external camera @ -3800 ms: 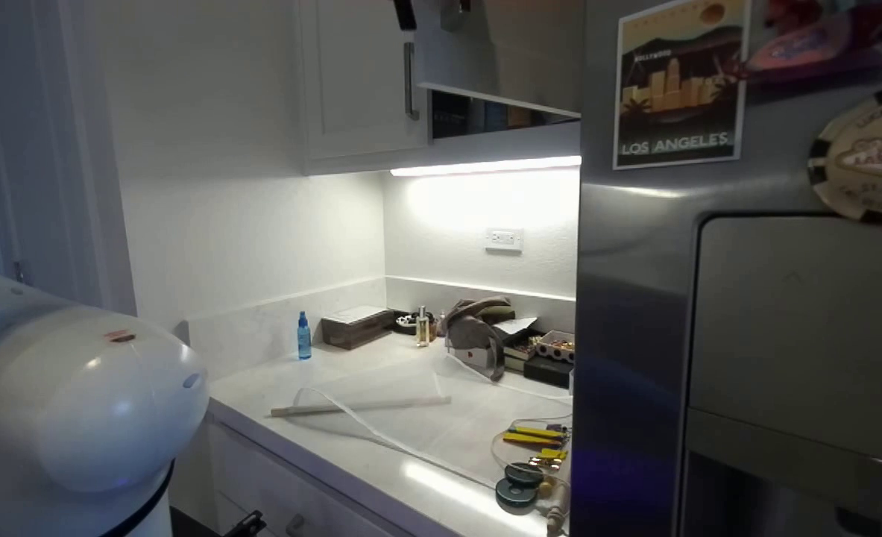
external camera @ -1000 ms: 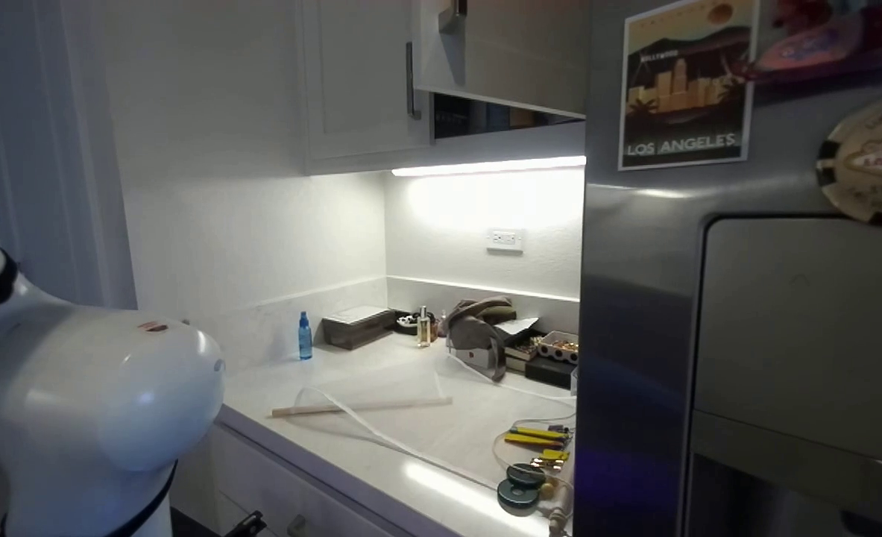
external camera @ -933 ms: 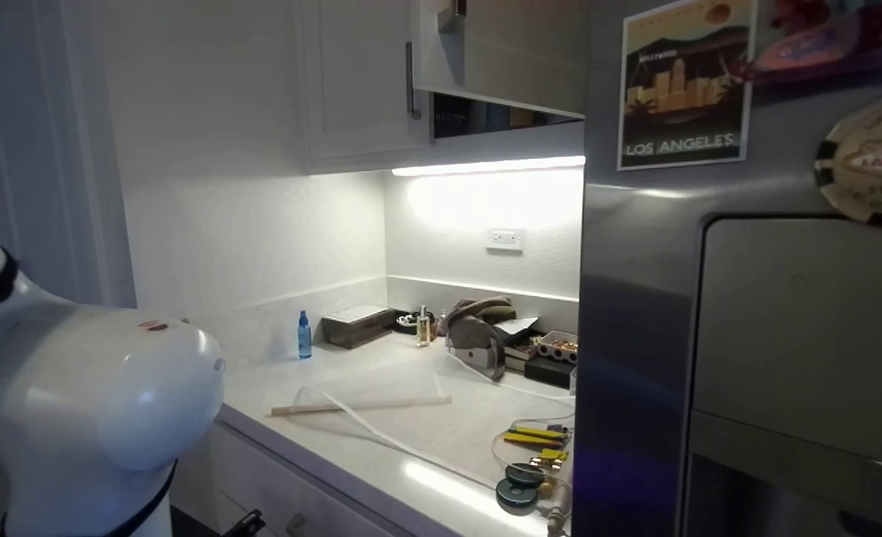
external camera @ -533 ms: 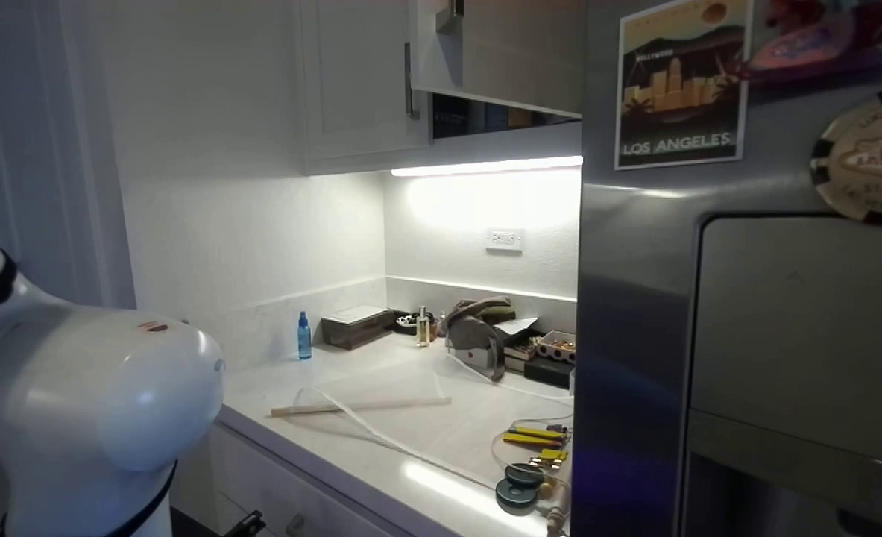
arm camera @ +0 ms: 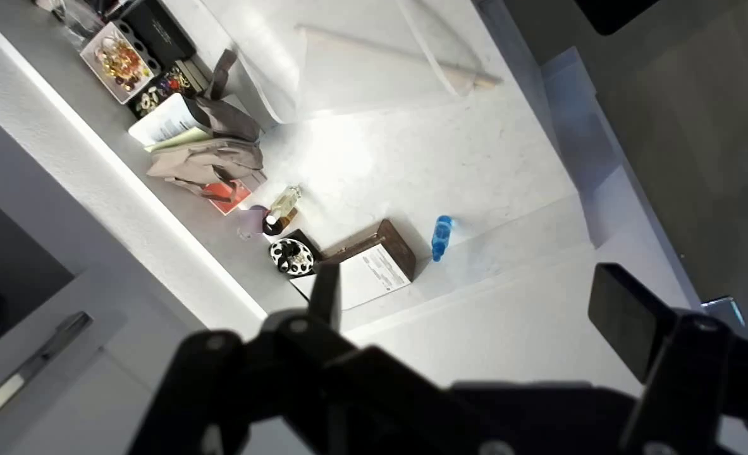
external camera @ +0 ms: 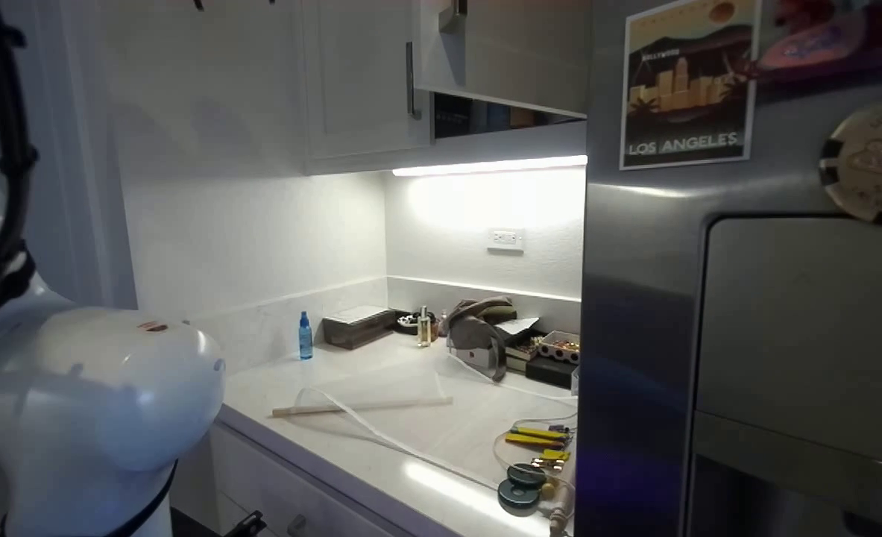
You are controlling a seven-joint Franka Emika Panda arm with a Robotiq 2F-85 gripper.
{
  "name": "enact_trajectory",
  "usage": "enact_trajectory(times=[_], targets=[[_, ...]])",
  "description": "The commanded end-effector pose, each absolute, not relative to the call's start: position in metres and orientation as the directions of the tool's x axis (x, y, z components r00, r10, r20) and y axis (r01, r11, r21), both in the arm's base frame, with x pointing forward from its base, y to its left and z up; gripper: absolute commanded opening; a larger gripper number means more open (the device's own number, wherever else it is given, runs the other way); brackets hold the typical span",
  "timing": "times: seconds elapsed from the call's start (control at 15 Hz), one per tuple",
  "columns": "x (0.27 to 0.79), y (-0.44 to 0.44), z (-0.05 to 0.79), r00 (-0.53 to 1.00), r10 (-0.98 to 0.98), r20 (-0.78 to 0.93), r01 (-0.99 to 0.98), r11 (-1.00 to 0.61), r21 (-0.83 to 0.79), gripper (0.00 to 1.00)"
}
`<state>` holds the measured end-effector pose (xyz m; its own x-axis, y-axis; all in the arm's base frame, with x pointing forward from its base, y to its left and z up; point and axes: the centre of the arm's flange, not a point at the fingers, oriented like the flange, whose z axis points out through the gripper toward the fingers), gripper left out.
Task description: Open the top right and left cupboard doors
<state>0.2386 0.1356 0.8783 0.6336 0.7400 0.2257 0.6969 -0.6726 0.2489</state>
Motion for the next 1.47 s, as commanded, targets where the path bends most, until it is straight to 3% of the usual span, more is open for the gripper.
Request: enact_trajectory(times=[0.0, 0.33, 0.4, 0.87, 1.4], targets=[[0.312, 0.193, 0.833, 0.743, 0.645, 0.181, 0.598, -0.760, 0.255, 1.00], [0.412, 0.243, 0.760, 0.866, 0.463, 0.191, 0.401, -0.869, 0.291, 1.00], [0.402, 0.232, 0.756, 0.883, 0.415, 0.217, 0.350, -0.893, 0.284, 1.00], [0.456, 0.223, 0.744, 0.935, 0.134, 0.327, 0.069, -0.977, 0.204, 1.00], [0.454, 0.201, 0.759, 0.837, -0.102, 0.537, -0.220, -0.962, 0.160, 1.00]])
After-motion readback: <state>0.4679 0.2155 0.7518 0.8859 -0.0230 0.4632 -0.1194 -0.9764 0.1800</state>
